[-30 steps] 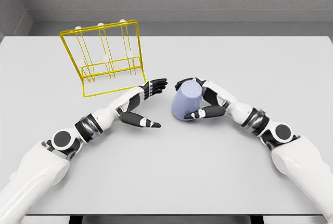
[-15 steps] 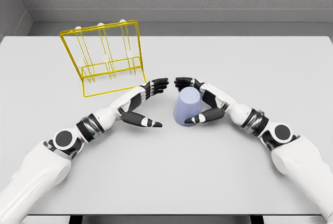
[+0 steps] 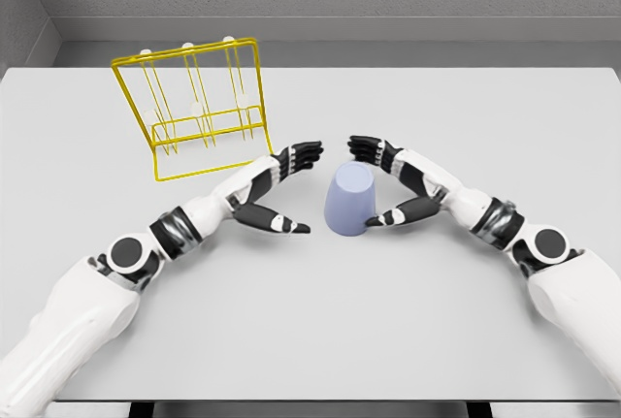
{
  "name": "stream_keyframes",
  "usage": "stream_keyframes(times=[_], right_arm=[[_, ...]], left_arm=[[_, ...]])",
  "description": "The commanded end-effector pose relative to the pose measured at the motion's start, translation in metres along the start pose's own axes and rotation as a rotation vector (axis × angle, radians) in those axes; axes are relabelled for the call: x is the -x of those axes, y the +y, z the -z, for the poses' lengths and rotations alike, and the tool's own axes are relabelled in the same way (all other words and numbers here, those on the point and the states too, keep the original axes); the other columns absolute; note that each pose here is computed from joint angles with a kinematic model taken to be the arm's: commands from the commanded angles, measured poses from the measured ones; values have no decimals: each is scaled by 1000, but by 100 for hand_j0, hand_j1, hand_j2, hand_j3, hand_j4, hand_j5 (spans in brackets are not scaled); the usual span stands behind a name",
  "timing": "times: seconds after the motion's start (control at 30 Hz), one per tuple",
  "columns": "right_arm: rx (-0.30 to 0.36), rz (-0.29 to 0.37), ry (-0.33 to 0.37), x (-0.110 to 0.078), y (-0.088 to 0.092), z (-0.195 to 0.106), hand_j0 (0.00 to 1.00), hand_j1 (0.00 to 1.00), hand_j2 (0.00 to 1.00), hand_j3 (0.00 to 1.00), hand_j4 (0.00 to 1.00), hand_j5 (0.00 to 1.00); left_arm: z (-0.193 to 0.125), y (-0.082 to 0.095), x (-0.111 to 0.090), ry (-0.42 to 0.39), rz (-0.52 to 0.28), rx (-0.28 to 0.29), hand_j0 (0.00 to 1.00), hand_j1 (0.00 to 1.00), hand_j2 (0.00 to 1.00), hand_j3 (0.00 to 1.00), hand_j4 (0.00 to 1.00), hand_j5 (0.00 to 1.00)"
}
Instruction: Place the cup on the cup holder with both arms
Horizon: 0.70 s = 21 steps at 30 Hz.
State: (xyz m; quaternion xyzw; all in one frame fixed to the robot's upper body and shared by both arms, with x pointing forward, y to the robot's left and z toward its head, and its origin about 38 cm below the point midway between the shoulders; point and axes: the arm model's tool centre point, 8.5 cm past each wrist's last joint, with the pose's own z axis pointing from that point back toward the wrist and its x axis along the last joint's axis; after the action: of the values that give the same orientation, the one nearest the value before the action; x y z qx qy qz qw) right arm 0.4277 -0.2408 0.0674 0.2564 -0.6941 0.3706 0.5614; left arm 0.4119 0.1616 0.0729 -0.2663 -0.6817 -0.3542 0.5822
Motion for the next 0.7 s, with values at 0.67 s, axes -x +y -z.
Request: stream_keyframes(times=[0.67], right_arm=[[59, -235, 133, -50, -104, -59, 100, 100, 100, 100, 100, 100]], left_arm=[[25, -23, 3, -22, -27, 30, 100, 100, 100, 100, 100, 100]])
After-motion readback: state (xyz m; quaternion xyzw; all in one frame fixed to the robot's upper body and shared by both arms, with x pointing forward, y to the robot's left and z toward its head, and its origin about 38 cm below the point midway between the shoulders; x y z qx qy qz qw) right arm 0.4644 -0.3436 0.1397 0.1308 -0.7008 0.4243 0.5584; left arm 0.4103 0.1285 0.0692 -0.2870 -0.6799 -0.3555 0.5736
